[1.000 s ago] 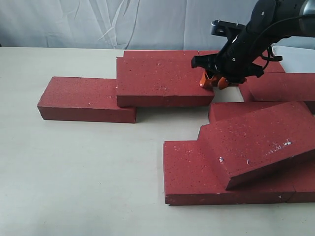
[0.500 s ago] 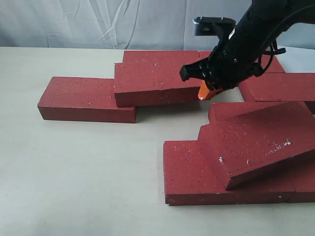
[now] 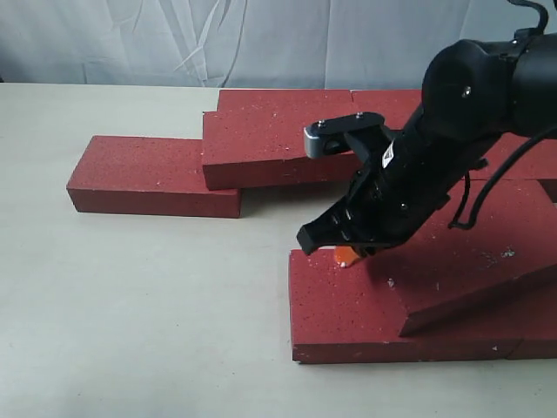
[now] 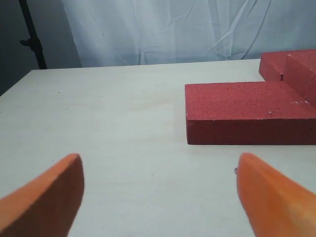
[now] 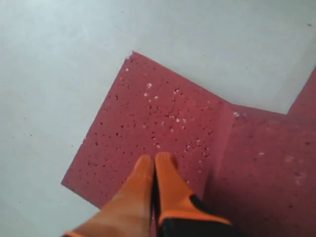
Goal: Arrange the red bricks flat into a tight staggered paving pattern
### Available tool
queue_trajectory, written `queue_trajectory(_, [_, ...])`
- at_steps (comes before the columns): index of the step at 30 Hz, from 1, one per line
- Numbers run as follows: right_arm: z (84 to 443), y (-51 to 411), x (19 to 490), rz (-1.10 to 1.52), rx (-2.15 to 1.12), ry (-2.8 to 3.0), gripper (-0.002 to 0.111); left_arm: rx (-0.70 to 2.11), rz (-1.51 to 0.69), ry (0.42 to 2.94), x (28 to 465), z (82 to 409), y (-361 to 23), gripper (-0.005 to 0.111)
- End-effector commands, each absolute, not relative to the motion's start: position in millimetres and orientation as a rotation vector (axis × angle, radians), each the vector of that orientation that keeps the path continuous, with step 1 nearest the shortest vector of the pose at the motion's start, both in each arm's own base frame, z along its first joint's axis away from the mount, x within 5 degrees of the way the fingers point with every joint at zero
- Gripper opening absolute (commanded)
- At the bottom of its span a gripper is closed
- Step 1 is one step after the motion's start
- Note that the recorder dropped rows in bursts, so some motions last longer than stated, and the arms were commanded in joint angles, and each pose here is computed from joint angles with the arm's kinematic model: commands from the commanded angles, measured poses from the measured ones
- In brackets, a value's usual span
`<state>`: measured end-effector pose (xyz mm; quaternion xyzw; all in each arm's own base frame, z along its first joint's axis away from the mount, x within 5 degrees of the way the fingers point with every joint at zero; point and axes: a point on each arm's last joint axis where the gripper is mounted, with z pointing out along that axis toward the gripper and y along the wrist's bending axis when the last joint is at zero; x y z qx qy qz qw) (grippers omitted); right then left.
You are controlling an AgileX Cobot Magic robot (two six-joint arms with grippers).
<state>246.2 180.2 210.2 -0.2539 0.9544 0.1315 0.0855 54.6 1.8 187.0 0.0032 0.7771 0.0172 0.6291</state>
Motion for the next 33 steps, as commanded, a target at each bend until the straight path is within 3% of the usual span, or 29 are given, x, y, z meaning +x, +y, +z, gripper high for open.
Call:
queue_trajectory(1, [209, 177, 244, 0.34, -0.752, 2.837, 0.0, 0.004, 0.032, 1.771, 55, 187, 2, 0.079])
queue_trajectory(15, [205, 154, 250, -0.002, -0.687, 2.881, 0.0, 0.004, 0.032, 1.771, 55, 187, 2, 0.079])
queue_trajectory(33, [211, 114, 269, -0.008, -0.476, 2.906, 0.0, 0.004, 0.032, 1.771, 55, 187, 2, 0.079])
